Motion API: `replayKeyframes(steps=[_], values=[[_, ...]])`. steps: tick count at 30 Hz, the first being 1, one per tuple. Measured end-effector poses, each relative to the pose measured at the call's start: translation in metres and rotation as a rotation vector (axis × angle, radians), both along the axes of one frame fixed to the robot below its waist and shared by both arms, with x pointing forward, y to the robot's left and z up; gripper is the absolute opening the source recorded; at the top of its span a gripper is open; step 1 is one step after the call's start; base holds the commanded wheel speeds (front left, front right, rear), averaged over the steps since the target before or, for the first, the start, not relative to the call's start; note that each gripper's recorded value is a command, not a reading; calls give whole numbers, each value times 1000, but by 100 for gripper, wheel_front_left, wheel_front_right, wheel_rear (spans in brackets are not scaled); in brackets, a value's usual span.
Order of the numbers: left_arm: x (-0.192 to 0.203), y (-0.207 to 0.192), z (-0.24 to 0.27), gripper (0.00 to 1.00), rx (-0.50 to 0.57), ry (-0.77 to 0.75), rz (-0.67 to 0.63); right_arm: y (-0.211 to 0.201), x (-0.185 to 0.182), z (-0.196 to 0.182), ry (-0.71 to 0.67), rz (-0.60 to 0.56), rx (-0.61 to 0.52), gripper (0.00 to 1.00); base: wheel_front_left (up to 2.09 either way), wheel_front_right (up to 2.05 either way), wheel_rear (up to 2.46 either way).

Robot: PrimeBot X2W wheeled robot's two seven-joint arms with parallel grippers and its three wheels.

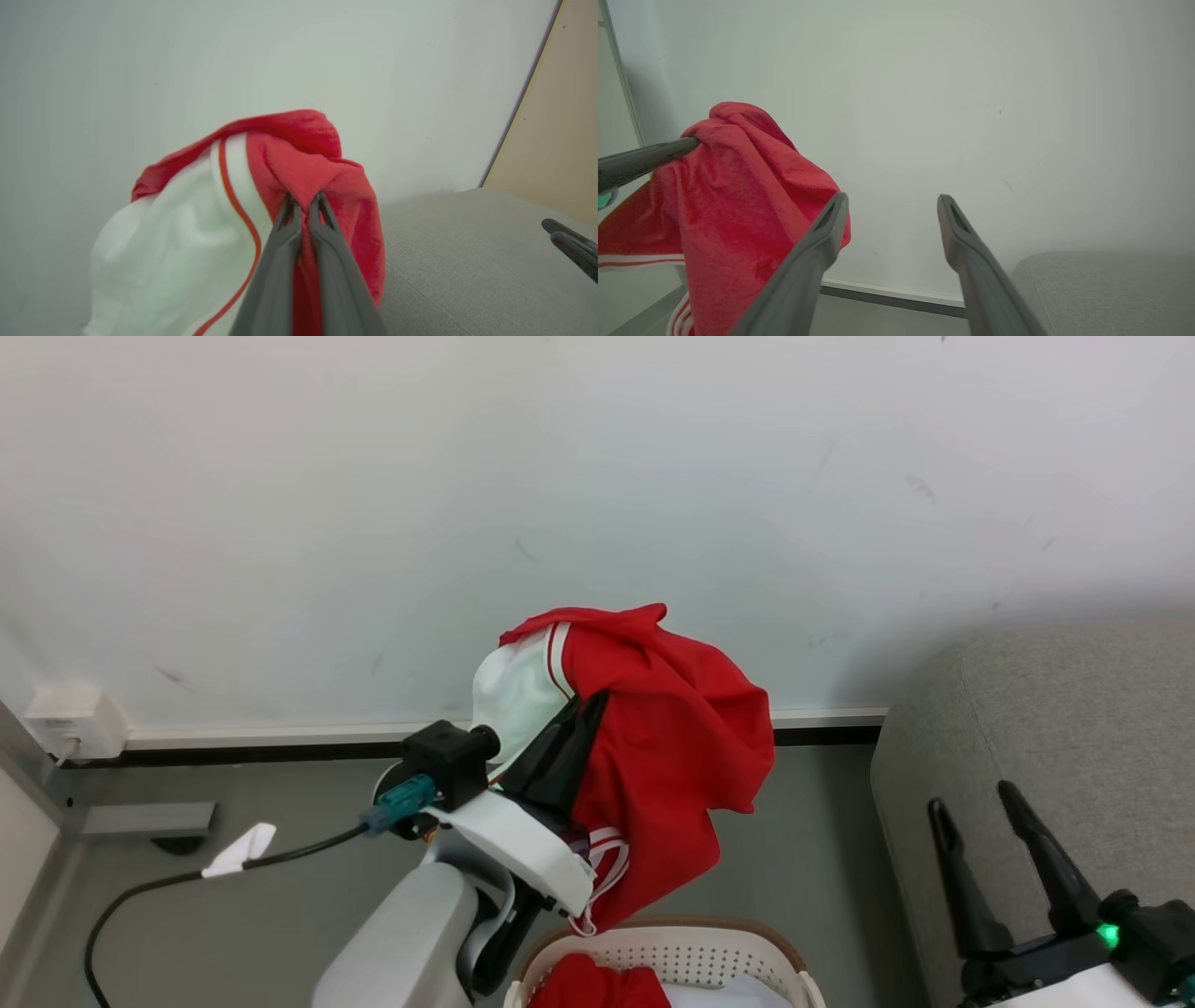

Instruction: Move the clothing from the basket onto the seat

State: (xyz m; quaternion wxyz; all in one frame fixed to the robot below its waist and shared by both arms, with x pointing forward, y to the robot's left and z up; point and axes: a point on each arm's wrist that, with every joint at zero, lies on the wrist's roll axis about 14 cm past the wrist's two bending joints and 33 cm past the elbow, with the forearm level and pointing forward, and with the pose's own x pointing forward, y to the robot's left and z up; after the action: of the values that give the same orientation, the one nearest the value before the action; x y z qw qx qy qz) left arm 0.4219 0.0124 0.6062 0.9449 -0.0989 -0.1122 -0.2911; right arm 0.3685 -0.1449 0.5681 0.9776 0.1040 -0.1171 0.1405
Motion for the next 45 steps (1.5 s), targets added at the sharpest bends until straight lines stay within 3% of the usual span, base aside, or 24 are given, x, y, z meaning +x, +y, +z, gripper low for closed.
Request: replayKeyframes(steps=[14,17,28,33,45], values=[[-5,-5,2,0,-9,8,-19,77,-10,-17,43,256,-68,100,0,0,0],[-7,-6,4,0,-4,2,-25,97,-9,-16,54,311,-30,100,0,0,0],[-23,-11,7,0,-8,6,-64,175,-7,-40,111,544,-137,100,0,0,0],[-35,-15,9,0,-22,13,-85,185,8,-59,163,551,-193,100,0,0,0],[-58,-4,4,0,-93,86,-79,207,28,-65,194,544,-174,100,0,0,0]])
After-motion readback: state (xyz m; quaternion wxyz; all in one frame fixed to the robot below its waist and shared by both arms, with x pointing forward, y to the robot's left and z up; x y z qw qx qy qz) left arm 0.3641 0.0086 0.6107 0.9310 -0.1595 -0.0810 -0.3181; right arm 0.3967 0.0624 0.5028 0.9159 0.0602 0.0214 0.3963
